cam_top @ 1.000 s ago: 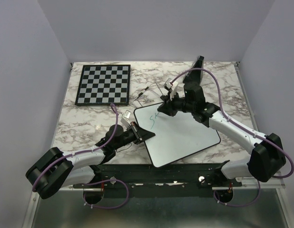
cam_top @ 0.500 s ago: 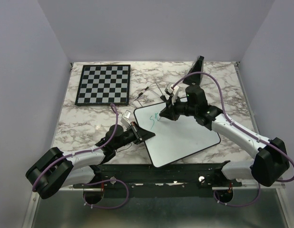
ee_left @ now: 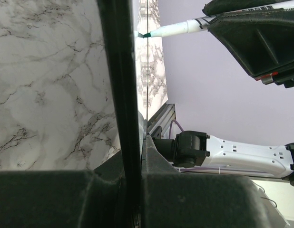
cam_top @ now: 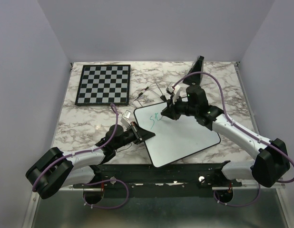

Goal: Write a sentence on the whiteboard

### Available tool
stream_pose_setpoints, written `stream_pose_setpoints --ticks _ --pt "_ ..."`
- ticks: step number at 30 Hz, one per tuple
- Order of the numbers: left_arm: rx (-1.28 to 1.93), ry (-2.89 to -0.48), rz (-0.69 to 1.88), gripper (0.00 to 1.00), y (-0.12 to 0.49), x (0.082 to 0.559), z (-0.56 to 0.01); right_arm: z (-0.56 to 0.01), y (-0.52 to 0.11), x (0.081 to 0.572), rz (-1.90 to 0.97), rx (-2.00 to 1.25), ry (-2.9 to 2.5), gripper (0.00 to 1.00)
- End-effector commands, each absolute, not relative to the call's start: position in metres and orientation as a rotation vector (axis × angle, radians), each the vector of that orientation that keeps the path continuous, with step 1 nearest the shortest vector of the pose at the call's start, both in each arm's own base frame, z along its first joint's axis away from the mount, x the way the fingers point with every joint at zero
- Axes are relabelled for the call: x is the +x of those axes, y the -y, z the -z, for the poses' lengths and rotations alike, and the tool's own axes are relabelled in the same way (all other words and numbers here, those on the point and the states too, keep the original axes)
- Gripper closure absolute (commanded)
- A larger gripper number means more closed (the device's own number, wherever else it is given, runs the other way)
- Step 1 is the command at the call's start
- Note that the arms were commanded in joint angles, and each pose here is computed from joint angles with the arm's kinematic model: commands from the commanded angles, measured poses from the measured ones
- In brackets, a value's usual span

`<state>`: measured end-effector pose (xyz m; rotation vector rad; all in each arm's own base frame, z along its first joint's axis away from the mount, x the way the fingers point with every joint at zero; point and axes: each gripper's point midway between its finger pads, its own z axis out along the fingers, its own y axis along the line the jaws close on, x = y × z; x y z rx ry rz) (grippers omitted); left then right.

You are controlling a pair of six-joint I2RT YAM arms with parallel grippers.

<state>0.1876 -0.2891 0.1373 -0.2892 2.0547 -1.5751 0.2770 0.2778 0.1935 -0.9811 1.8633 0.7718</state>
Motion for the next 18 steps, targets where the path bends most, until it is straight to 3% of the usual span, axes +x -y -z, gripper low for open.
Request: stream_pose_setpoints --ticks 1,8,18 --pt "-0.179 -2.007 1.516 1.0 0.289 0.191 -0.14 -0.185 -0.265 0.295 -0.669 -0.913 -1.917 0.99" --pt "-0.178 -2.008 1.519 1.0 0.291 0.191 -0.139 -0.188 -0.258 0.308 -0.614 -0.869 -1.921 0.99" --pt "-0.177 -2.007 1.522 1.0 0.291 0.191 -0.139 -0.2 -0.28 0.302 -0.754 -0.921 -1.847 0.99"
